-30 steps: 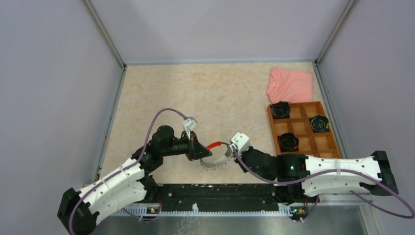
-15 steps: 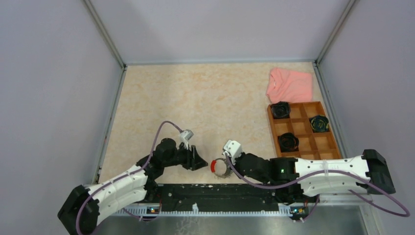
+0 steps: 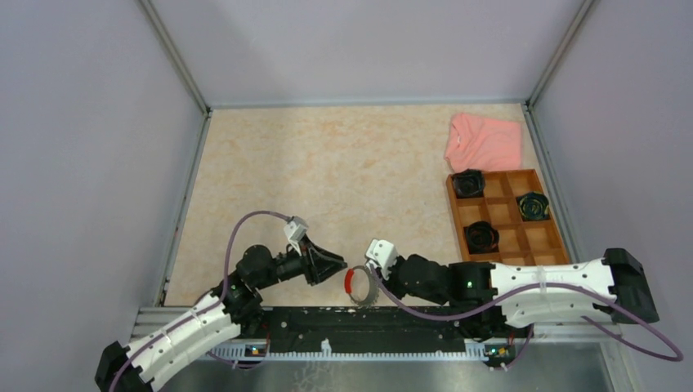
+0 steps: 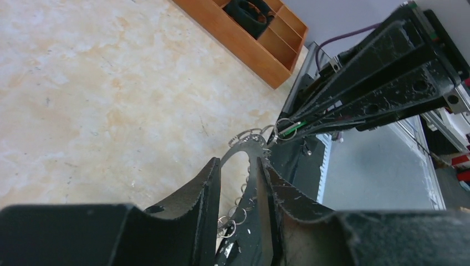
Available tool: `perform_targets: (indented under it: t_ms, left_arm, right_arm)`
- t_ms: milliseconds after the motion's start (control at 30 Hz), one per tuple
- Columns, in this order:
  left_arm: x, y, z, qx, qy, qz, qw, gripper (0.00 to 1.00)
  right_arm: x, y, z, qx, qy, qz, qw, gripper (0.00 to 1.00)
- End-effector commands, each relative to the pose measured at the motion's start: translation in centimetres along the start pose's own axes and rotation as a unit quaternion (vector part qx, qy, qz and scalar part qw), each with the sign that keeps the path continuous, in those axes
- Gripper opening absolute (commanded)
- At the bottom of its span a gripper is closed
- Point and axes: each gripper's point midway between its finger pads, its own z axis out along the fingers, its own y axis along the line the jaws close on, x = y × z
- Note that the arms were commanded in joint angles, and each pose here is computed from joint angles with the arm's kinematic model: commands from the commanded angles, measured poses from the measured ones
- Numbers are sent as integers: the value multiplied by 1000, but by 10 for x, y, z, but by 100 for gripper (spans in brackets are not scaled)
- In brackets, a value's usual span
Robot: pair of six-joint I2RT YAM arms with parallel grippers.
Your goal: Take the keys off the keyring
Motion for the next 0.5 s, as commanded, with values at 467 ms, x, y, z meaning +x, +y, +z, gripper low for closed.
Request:
perform_targets:
  t_ms: [467]
  left_arm:
    - [40,-29,5,95,-38,181,978,31]
  right_arm:
    - [-32,6,2,-3,-9,-41,999,0]
